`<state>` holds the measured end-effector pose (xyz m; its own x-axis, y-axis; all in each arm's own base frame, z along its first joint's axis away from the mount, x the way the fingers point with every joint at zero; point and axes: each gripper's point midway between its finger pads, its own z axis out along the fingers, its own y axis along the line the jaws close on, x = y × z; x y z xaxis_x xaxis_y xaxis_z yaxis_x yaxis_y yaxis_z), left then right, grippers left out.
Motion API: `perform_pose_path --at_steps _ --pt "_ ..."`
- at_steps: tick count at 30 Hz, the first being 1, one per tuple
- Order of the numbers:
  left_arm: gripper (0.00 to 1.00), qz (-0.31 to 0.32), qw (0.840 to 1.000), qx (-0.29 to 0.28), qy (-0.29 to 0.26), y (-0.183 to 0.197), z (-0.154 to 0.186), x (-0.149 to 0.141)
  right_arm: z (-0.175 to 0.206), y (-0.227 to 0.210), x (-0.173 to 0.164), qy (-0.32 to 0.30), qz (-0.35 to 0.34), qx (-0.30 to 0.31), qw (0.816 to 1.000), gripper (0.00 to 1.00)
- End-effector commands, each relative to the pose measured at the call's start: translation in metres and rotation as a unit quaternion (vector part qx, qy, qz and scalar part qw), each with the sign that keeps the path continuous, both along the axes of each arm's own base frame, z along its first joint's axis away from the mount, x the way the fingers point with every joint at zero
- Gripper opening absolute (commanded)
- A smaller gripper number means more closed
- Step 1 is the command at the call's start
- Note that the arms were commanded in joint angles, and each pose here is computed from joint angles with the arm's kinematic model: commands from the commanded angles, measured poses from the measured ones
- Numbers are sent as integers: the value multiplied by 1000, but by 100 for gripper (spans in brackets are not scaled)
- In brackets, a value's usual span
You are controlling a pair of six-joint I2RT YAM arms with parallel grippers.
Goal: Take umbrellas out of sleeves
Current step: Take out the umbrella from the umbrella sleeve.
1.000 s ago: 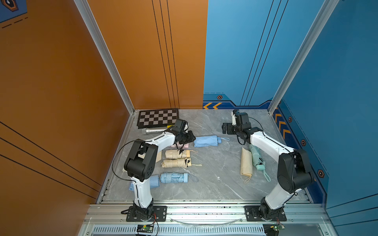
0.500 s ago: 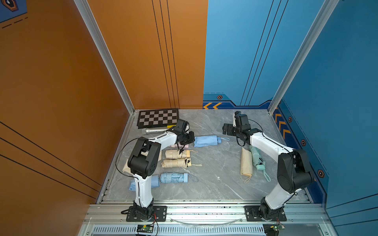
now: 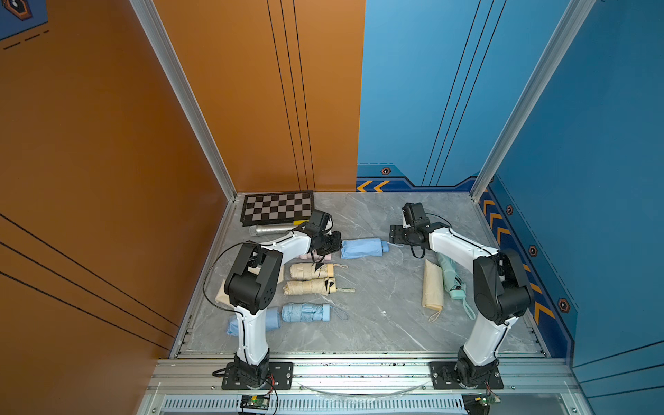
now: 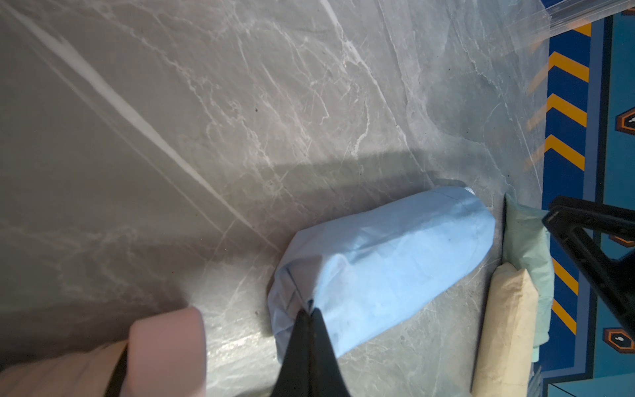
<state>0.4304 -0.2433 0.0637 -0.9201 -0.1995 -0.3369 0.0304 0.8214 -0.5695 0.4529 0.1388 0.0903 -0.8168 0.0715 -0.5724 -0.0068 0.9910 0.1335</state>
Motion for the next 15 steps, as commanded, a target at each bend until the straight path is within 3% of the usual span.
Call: perform_pose_path --at_steps 1,8,12,15 --pt "0 -16 1000 -5 3 -5 4 -6 -10 10 -8 37 22 -9 999 81" --pt "0 -17 1000 -4 2 -6 3 -6 -21 35 -9 50 48 -10 998 78" --pt "0 -16 1000 -4 3 -6 3 -5 -29 34 -8 57 44 -25 997 66" --pt "0 -17 1000 -5 3 -7 3 -5 -33 35 -9 63 42 -22 997 64"
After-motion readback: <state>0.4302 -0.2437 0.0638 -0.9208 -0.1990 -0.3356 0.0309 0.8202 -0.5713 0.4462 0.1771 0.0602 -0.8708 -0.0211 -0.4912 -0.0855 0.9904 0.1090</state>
